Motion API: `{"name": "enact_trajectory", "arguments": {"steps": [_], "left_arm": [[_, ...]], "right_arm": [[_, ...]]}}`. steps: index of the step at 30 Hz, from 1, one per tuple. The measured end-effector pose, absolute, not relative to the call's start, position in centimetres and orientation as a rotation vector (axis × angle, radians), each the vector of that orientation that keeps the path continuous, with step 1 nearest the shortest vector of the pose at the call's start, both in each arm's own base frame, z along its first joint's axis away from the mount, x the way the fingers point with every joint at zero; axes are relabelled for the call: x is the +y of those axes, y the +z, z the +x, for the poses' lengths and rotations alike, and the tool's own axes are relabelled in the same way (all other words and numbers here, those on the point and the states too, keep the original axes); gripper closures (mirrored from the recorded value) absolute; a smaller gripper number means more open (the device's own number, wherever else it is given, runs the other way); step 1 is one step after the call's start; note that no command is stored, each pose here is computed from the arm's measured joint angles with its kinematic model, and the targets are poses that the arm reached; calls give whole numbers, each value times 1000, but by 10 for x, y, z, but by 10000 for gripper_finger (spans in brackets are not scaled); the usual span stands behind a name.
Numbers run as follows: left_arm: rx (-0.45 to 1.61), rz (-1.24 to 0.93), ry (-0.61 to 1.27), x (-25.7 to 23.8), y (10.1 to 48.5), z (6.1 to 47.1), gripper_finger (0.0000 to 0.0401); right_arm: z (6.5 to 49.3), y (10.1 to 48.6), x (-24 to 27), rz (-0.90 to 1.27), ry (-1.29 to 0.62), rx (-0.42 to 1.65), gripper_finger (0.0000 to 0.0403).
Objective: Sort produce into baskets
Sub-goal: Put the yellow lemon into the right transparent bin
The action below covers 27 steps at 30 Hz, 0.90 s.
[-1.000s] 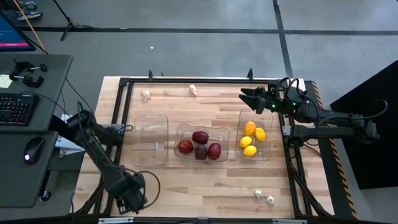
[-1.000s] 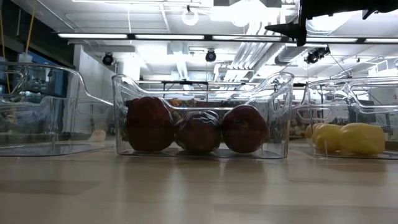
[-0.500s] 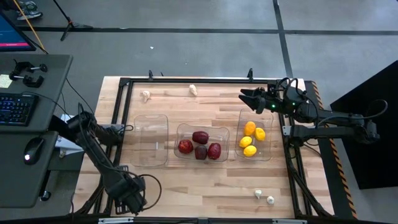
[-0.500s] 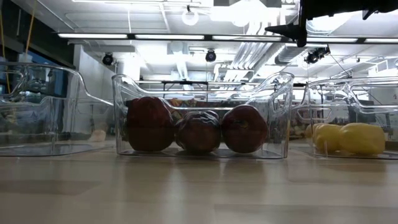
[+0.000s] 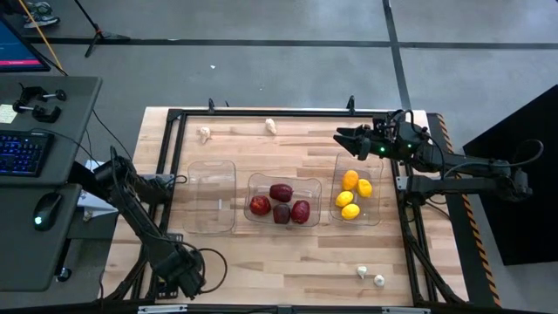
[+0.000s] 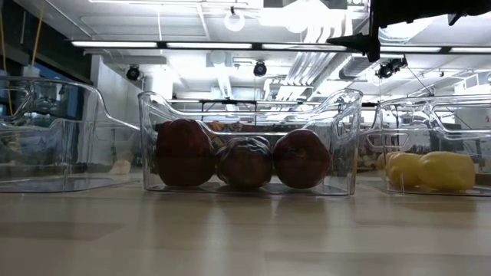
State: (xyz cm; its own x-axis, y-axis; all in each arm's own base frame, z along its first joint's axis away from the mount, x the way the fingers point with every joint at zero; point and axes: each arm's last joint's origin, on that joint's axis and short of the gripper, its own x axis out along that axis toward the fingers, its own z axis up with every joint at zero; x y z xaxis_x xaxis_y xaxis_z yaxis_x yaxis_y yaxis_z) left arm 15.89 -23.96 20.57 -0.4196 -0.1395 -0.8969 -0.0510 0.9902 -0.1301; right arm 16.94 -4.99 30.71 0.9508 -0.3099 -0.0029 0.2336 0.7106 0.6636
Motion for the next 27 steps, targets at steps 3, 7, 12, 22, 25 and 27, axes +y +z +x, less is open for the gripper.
{"name": "enact_trajectory", "arguments": {"steps": [3, 7, 12, 22, 25, 27], "left_arm": [[1999, -104, -131, -243, 206, 155, 10], [1957, -75, -80, -246, 205, 150, 4], [1932, -147, 95, -247, 205, 146, 4], [2017, -132, -34, -253, 206, 138, 4], [2000, -101, -48, -251, 203, 138, 4], [2012, -95, -22, -247, 197, 138, 4]], "right_arm": [[169, 307, -50, 720, -302, -111, 24], [169, 307, -50, 720, -303, -111, 24], [169, 305, -50, 722, -309, -95, 24], [169, 296, -50, 734, -346, 3, 24], [169, 294, -50, 735, -347, 16, 24], [169, 294, -49, 736, -341, 20, 24]]}}
